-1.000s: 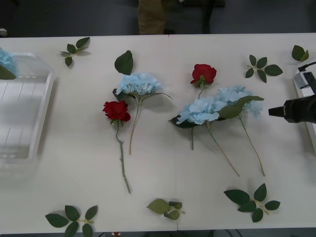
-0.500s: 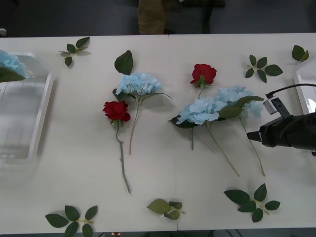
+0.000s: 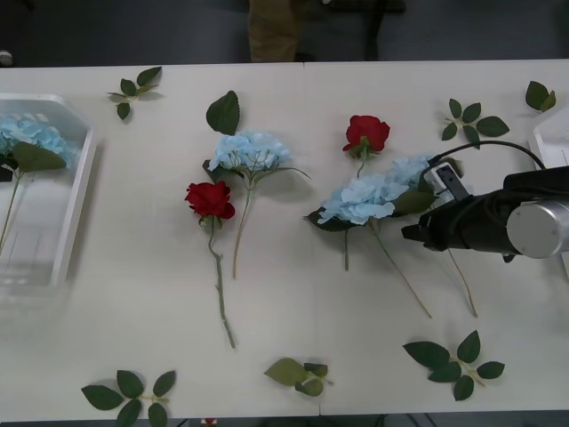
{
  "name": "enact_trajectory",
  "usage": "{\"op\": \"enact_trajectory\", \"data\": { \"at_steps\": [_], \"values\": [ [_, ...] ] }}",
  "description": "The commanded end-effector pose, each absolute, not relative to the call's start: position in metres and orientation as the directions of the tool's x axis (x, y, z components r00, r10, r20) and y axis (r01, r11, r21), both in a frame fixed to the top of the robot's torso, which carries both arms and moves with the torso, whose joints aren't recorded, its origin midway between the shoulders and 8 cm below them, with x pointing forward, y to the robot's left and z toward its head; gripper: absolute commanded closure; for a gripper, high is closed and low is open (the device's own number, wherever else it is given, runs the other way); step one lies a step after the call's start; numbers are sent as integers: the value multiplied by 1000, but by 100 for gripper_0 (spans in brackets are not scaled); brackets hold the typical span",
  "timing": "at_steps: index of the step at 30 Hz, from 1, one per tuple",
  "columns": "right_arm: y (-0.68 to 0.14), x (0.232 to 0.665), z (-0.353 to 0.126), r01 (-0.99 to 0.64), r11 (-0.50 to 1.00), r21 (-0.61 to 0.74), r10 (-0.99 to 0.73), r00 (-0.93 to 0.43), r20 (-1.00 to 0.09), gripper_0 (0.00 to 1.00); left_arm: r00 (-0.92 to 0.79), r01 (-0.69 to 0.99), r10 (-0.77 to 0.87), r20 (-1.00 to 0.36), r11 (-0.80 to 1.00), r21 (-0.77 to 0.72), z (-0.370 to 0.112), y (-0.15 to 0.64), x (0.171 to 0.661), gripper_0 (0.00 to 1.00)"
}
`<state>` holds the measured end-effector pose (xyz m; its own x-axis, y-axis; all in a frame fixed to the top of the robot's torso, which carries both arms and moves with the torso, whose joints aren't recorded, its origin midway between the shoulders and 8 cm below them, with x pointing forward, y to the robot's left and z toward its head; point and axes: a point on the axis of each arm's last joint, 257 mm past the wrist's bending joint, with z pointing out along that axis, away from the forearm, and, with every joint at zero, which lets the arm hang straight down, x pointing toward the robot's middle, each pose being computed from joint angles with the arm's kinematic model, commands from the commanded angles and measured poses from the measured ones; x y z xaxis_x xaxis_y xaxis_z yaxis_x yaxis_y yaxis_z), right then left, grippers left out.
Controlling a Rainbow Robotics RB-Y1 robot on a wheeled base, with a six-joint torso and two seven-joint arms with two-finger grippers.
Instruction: Place the red flowers into the right box and the blue flowers into the left box. If a person shows an open palm, hand one flower to the person first, then continue sorting.
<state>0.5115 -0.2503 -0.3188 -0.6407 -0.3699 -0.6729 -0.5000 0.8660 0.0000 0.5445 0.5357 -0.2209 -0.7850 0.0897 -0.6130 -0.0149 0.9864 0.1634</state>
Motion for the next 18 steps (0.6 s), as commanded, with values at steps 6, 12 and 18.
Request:
{"op": "enact_trajectory", "data": {
  "at_steps": [6,12,18],
  "values": [
    [-230,529,-307,-503,864,-26,-387,-630,-674,100,-856,115,172,-488,983,146,-219,494,515,12],
    [-237,532,-303,-496,868,-39,-388,-627,-676,100,-899,100,124,-421,992,78,-212,434,496,13],
    [-264,533,-273,-492,867,-79,-412,-618,-670,100,-908,181,199,-368,980,85,-221,363,480,13]
  ]
}}
